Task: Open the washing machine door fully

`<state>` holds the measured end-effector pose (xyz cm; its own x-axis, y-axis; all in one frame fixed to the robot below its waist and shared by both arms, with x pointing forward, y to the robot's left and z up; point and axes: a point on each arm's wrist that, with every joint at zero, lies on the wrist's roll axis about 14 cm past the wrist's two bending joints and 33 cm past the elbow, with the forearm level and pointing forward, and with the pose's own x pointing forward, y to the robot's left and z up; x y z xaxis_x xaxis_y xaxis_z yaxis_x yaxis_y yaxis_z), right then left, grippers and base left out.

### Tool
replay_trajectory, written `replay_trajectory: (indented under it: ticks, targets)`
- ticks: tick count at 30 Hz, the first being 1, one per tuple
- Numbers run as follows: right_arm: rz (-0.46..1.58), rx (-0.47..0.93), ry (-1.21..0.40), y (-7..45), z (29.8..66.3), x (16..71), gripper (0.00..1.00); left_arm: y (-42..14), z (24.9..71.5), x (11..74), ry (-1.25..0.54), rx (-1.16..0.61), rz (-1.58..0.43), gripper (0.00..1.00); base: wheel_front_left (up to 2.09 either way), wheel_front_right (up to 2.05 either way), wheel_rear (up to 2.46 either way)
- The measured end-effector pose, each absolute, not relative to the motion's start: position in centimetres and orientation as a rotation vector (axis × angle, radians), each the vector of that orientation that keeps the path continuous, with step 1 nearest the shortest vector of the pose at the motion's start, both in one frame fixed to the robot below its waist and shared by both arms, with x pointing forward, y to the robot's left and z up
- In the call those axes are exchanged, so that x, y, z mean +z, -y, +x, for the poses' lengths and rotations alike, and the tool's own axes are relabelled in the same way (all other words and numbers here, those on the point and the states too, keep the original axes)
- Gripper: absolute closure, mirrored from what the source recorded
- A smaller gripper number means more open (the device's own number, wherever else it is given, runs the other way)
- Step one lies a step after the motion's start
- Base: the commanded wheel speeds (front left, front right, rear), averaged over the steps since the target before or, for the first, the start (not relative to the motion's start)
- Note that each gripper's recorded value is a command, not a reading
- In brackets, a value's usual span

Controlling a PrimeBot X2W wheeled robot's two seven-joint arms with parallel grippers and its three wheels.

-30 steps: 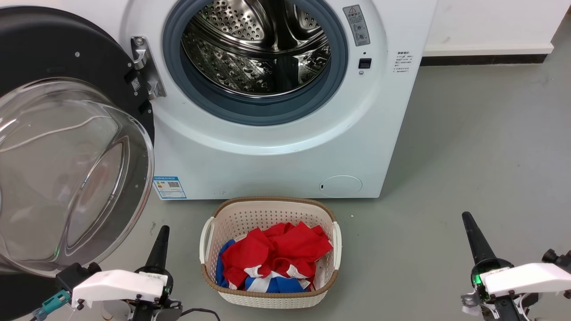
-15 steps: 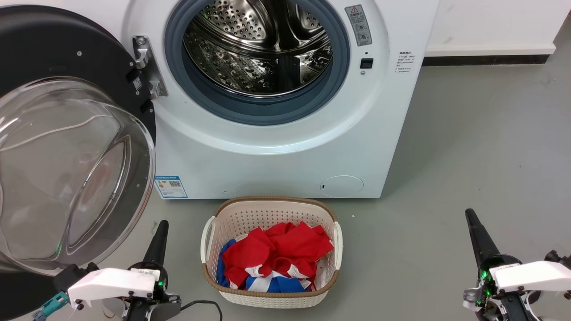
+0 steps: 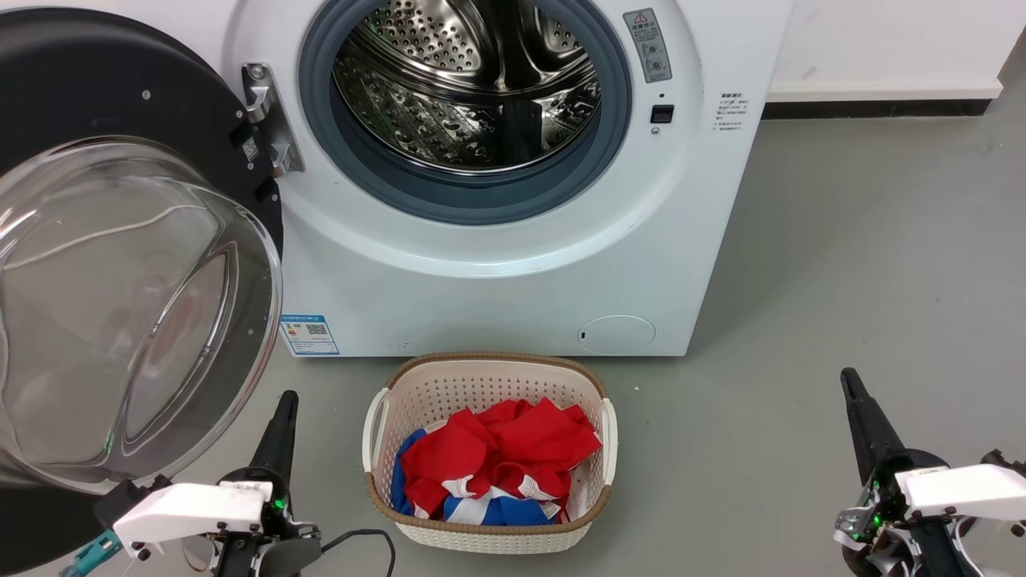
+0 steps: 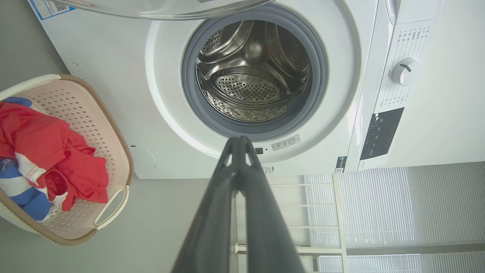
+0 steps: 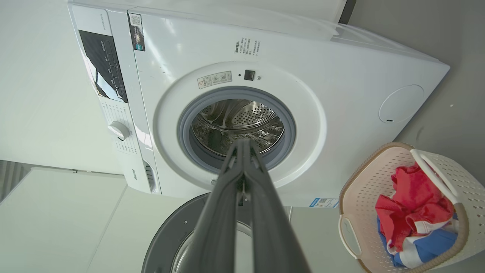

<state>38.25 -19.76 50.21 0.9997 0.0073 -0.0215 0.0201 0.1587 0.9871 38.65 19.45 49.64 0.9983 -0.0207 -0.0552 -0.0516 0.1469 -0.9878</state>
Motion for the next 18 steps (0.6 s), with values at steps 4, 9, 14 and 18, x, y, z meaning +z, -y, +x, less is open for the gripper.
replay_trajectory:
  ticks: [4,9,14,18]
  targets:
    - [1.445,-0.012,-0.019,19.86,38.31,50.21,1.0,-19.5,38.63,49.71,-0.052,0.023,-1.457,1.0,0.0,0.0,0.0]
    - [1.481,-0.013,-0.018,19.91,38.36,50.18,1.0,-19.71,38.65,49.88,-0.039,0.022,-1.491,1.0,0.0,0.0,0.0]
    - [1.517,-0.012,-0.014,19.97,38.51,50.27,1.0,-19.83,38.77,50.22,-0.023,0.013,-1.525,1.0,0.0,0.0,0.0]
    - [1.545,-0.007,-0.008,20.0,38.71,50.49,1.0,-19.92,38.76,50.32,-0.018,0.01,-1.549,1.0,0.0,0.0,0.0]
